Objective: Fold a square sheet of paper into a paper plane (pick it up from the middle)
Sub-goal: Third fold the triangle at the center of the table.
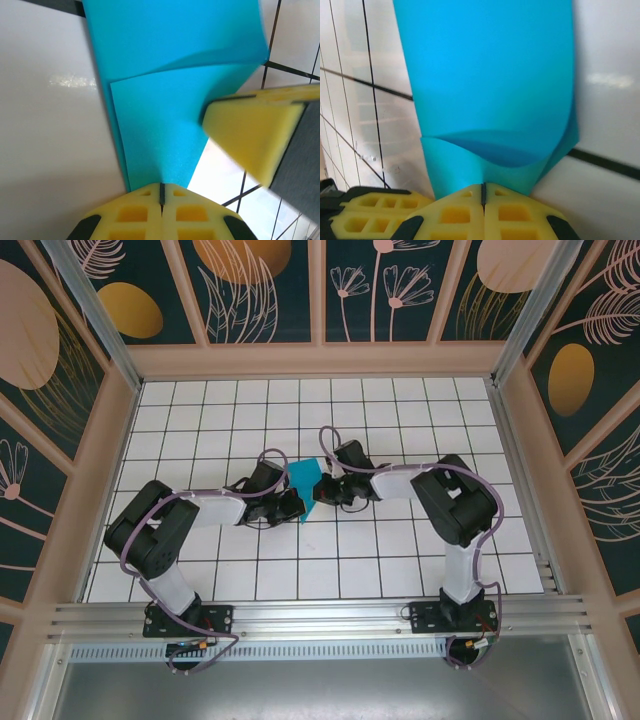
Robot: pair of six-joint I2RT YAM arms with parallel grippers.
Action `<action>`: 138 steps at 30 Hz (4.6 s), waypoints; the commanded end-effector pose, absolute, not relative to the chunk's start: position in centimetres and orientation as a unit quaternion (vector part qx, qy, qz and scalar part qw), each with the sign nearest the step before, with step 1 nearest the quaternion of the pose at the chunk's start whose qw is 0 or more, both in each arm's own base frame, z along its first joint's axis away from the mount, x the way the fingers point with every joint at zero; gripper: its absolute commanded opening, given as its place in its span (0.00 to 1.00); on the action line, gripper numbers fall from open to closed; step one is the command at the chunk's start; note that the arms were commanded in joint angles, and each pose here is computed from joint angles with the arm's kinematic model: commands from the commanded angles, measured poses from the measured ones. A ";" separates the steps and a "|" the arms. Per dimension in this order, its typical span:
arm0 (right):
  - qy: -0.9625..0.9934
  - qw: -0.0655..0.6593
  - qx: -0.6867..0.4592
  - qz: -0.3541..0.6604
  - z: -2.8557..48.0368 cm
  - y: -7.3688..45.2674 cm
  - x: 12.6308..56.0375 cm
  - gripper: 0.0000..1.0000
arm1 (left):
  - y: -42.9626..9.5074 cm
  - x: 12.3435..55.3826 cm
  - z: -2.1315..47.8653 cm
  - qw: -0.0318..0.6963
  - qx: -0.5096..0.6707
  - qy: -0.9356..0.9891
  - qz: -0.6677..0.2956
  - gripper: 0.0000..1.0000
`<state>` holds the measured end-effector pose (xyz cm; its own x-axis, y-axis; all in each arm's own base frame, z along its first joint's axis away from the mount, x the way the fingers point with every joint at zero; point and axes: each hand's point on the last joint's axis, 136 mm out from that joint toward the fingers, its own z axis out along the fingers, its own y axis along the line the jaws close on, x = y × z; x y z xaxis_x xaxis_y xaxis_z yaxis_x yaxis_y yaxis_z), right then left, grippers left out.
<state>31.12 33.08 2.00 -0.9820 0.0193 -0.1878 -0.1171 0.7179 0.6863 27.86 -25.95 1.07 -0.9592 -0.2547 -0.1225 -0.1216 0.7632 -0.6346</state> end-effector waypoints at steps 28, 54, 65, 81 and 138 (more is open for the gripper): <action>0.931 0.107 -0.067 0.343 2.1 33.5 32.2 0.02 | -21.3 25.0 -3.2 0.064 -0.128 0.967 -0.213 0.00; 0.927 0.125 -0.055 0.350 3.8 33.1 32.7 0.01 | -21.9 25.5 -2.6 0.071 -0.121 0.964 -0.227 0.00; 0.949 0.075 -0.042 0.302 -0.3 32.4 31.9 0.01 | -24.1 27.5 0.6 0.108 -0.085 0.950 -0.279 0.00; 0.962 0.041 -0.016 0.270 -2.8 30.9 30.6 0.00 | -28.1 31.1 3.7 0.150 -0.037 0.922 -0.354 0.02; 0.976 0.011 0.016 0.218 -5.5 28.7 29.4 0.00 | -24.5 20.7 -0.7 0.052 0.046 0.964 -0.257 0.00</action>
